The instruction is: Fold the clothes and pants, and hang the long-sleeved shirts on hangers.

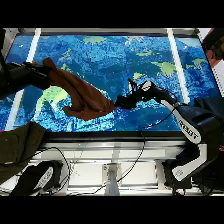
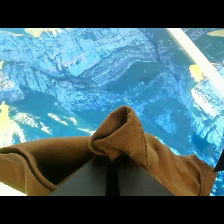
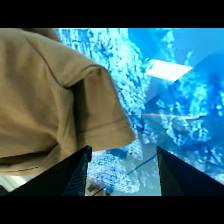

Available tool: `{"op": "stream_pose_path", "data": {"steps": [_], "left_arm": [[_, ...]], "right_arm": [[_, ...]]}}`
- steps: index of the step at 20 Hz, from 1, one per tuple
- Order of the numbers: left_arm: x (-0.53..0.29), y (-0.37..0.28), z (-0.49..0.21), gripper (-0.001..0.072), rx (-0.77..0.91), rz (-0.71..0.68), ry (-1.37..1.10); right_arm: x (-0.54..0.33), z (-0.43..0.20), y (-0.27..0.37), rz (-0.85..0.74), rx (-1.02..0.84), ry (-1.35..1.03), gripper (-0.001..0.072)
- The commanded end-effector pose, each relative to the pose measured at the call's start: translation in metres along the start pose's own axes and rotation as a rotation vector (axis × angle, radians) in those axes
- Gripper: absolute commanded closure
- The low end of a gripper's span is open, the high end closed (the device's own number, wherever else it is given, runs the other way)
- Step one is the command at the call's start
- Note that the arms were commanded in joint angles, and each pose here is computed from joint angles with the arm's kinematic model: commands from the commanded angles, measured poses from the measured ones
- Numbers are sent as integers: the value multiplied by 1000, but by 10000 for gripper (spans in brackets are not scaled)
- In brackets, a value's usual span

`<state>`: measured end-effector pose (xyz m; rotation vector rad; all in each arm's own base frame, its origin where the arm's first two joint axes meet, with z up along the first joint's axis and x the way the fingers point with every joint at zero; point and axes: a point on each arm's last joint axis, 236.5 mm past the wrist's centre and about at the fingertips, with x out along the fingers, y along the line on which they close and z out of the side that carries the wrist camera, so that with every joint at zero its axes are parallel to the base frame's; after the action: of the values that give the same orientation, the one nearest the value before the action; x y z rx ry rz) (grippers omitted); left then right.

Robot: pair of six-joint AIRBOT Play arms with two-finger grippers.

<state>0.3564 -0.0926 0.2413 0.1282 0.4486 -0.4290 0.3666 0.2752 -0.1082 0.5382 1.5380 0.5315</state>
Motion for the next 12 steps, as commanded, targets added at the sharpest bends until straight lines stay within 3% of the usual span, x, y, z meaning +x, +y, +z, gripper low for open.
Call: {"op": "stream_pose_path", "data": {"steps": [1, 5, 8, 10, 12], "left_arm": [[0, 0, 0, 679, -1, 0, 1], [0, 0, 0, 679, -1, 1, 1], [0, 0, 0, 679, -1, 1, 1], [0, 1, 0, 679, 0, 1, 1], [0, 2, -2, 679, 7, 9, 6]], "right_arm": [[10, -5, -2, -2, 0, 31, 234], [16, 0, 9, -7, -40, -5, 348], [13, 14, 13, -12, -67, -57, 645], [8, 24, 16, -8, -76, -85, 694], [0, 34, 23, -2, -100, -110, 693]]}}
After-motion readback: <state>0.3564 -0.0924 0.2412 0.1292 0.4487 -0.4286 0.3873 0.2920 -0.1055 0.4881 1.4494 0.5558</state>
